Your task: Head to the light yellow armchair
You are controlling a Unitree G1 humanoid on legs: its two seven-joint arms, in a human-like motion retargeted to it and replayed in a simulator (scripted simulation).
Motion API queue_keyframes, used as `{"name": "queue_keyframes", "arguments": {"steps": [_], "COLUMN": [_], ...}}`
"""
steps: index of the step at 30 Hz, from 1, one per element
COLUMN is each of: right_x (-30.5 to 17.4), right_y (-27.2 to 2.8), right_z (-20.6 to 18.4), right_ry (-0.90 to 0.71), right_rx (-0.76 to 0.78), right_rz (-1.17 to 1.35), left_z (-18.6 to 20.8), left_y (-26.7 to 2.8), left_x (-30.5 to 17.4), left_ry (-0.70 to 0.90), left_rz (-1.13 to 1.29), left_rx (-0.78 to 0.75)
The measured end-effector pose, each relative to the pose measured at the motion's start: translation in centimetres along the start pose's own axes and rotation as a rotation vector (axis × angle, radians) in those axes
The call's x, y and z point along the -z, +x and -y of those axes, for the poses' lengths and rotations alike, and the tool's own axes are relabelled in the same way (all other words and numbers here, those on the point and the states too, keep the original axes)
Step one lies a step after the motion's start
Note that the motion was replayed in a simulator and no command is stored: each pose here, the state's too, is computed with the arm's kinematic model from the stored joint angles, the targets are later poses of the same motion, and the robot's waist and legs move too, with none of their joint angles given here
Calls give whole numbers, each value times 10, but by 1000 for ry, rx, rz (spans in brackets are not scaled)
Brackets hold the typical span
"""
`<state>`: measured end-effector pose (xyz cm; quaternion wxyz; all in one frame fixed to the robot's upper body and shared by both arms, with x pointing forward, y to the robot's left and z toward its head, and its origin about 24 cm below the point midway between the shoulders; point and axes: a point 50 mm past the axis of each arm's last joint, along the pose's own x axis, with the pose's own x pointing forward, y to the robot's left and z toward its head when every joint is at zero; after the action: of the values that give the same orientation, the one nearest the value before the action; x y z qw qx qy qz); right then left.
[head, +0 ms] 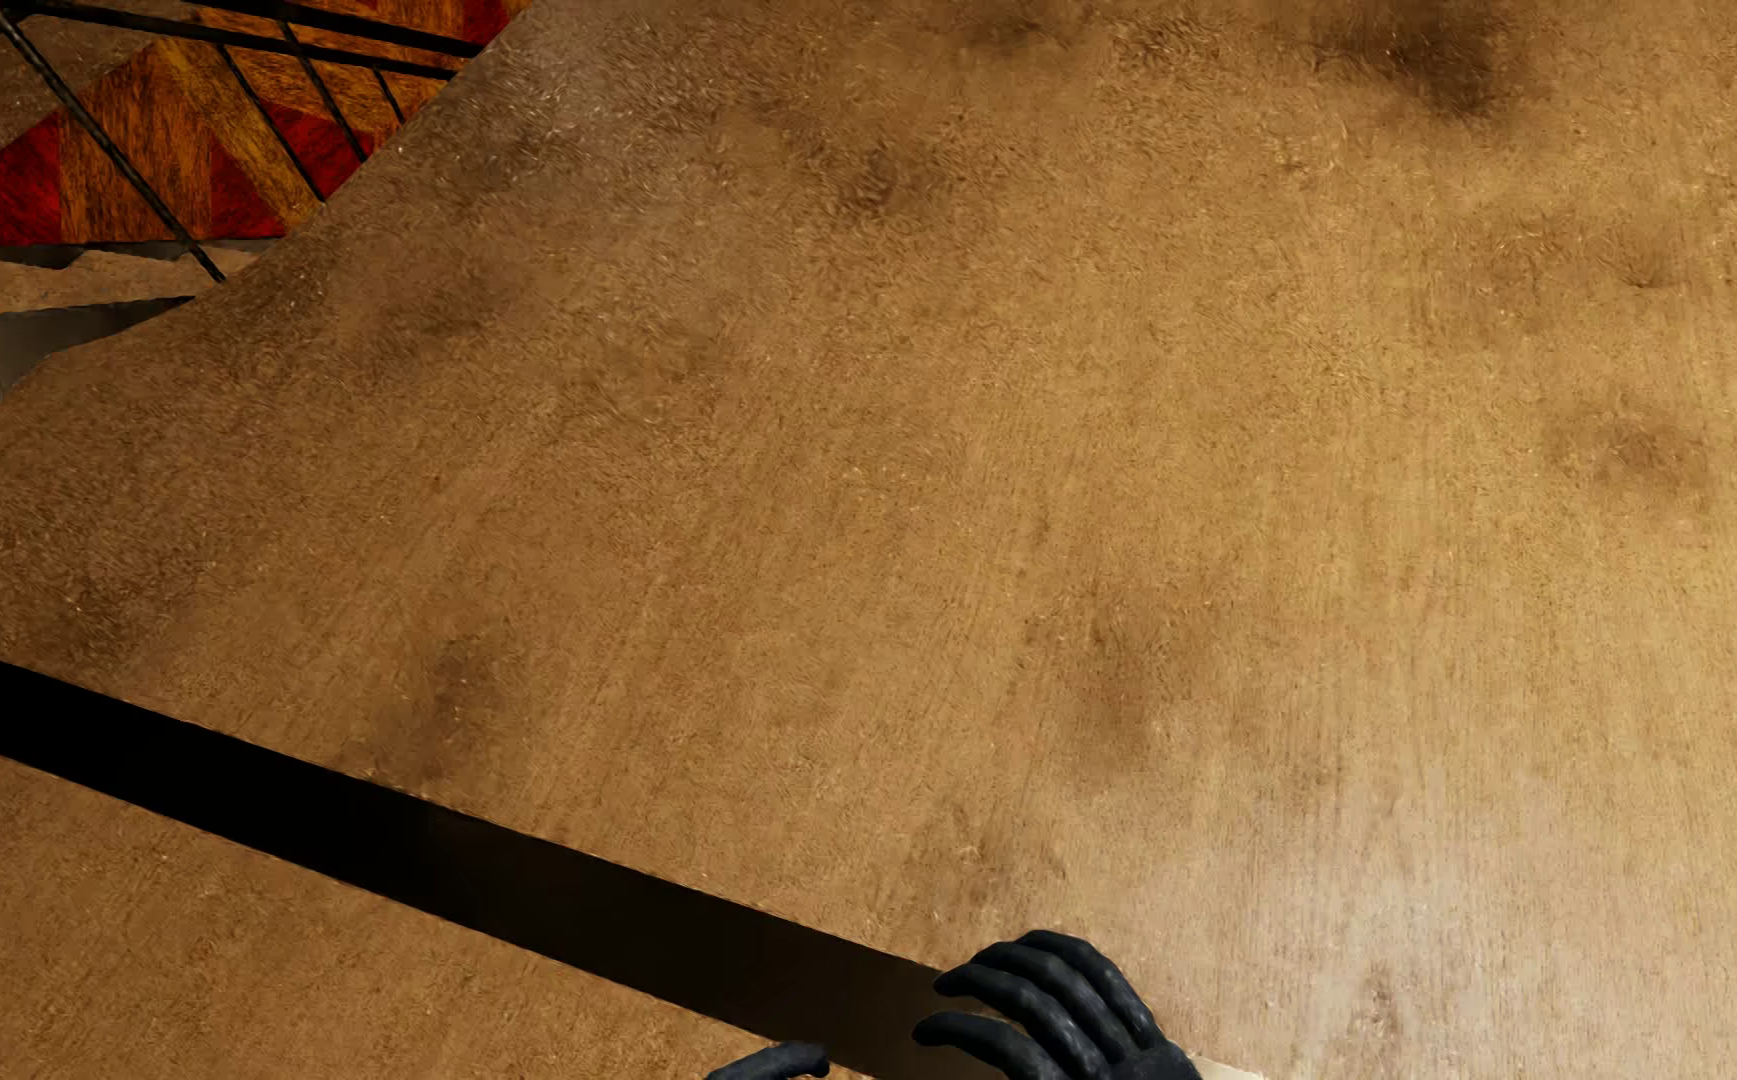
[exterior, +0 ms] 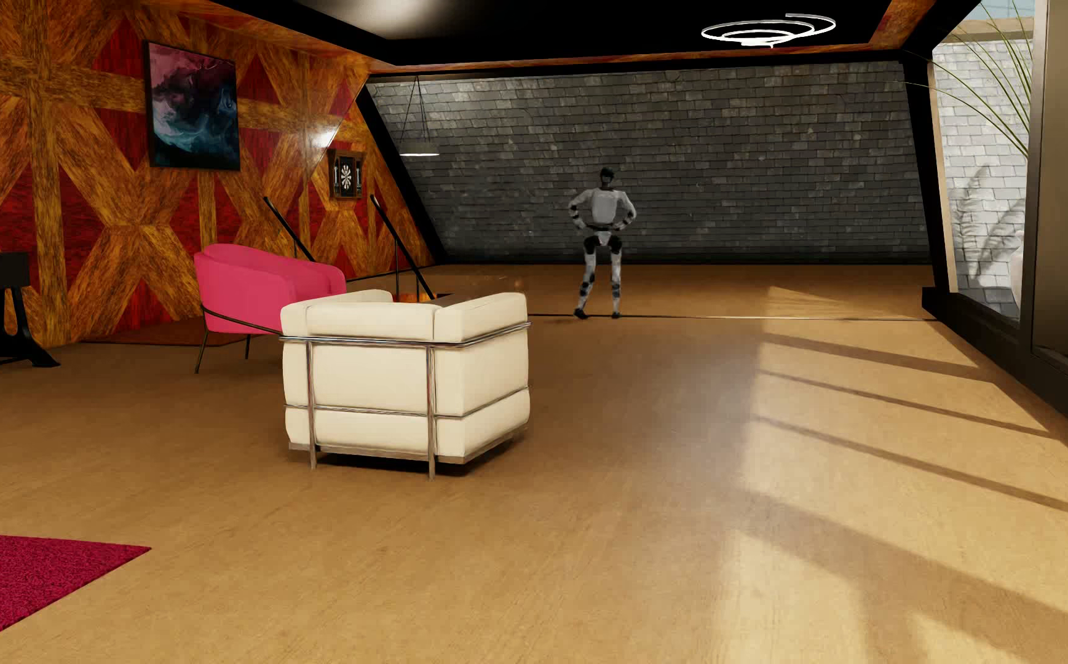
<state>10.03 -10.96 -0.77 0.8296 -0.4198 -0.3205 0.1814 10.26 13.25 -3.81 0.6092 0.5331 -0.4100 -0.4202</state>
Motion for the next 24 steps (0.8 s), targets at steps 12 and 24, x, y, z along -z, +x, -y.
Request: {"name": "queue_keyframes", "arguments": {"steps": [12,24], "right_x": [13,9], "right_y": [-11,-52], "right_z": [2,11], "right_ry": [-57,-110], "right_rx": [-89,-253], "right_rz": [28,21], "left_z": [3,3], "left_y": [18,24], "left_x": [-4,-13], "left_ry": [-65,-72], "left_rz": [9,60], "left_rx": [-24,-90]}}
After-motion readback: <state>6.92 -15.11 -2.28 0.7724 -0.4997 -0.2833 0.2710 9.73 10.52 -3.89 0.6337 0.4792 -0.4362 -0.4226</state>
